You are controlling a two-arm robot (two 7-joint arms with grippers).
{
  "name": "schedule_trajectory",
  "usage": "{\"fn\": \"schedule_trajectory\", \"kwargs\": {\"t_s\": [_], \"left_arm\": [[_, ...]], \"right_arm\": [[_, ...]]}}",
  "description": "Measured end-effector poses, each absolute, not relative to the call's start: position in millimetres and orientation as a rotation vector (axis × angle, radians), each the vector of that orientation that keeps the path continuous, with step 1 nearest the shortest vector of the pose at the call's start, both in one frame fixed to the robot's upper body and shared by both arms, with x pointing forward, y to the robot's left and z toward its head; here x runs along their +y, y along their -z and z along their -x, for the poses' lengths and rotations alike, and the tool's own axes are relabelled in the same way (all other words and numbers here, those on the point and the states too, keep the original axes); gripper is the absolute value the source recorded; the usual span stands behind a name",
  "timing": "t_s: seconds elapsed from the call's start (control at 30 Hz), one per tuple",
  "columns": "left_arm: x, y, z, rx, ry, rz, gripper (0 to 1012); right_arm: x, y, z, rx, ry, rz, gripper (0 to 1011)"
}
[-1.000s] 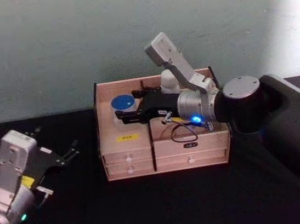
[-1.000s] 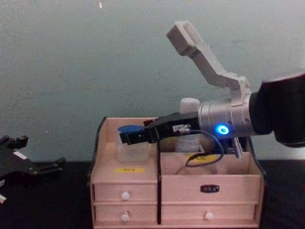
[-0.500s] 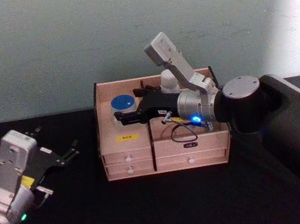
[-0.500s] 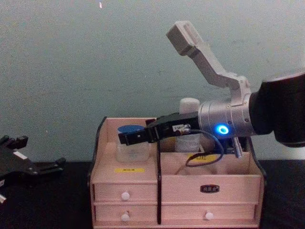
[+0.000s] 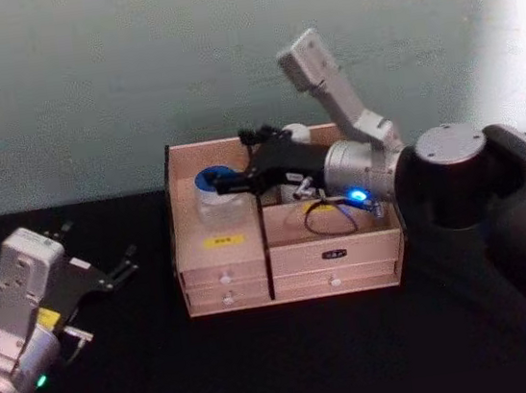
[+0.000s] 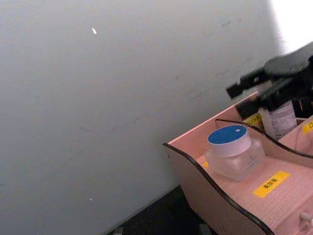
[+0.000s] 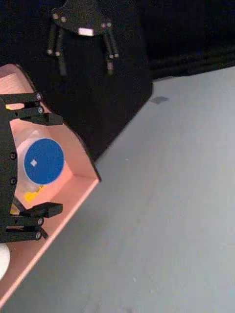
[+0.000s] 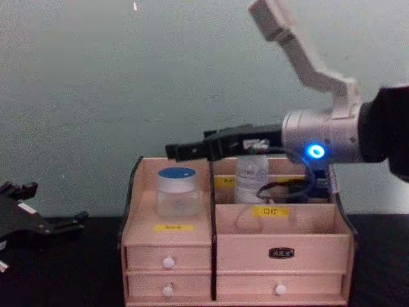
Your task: Pick up the facial cleanser and watermelon frost from the table and place them into the tiered storage box.
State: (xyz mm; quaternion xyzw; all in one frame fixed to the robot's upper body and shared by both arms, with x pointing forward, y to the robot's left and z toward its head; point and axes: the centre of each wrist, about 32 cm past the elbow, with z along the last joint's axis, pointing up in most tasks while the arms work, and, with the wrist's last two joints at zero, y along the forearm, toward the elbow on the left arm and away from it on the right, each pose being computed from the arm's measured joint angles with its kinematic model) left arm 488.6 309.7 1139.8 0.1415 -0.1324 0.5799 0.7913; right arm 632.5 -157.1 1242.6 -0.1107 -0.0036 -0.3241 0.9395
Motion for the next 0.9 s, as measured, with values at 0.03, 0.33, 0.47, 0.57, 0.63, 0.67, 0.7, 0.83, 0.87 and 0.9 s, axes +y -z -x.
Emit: {"fn": "schedule_trajectory", "kwargs": {"t_s": [0.03, 0.33, 0.47, 0.57, 0.63, 0.67, 0.7, 0.83, 0.87, 0.9], "left_arm": [[310, -1140, -489, -0.285, -1.248, -0.304, 1001], [310, -1140, -489, -0.285, -1.248, -0.304, 1001], [310, -1140, -489, -0.285, -1.248, -0.304, 1001], [310, -1140, -489, -0.285, -1.248, -0.305, 1001], [310, -1140, -489, -0.285, -1.248, -0.304, 1001], [310, -1140, -489, -0.285, -1.248, -0.304, 1002], [310, -1140, -489, -0.285, -1.248, -0.304, 1001], [310, -1140, -489, -0.285, -1.248, -0.304, 1001], [310, -1140, -489, -0.285, -1.248, -0.305, 1001], [310, -1140, -489, -0.285, -1.248, -0.305, 1001]], "right_arm": [[-159, -1244, -631, -0.01, 0.666, 0.217, 1000], [-190, -1255, -606, -0.044, 0.755, 0.111, 1000], [-206, -1259, -595, -0.07, 0.809, 0.07, 1000], [-216, -1259, -588, -0.09, 0.849, 0.046, 1000], [-227, -1259, -579, -0.111, 0.902, 0.022, 1000], [-229, -1258, -577, -0.113, 0.919, 0.017, 1000], [-232, -1257, -575, -0.116, 0.935, 0.011, 1000], [-242, -1250, -565, -0.135, 1.017, -0.003, 1000], [-246, -1245, -561, -0.145, 1.059, -0.006, 1000], [-247, -1242, -559, -0.15, 1.08, -0.008, 1000]]}}
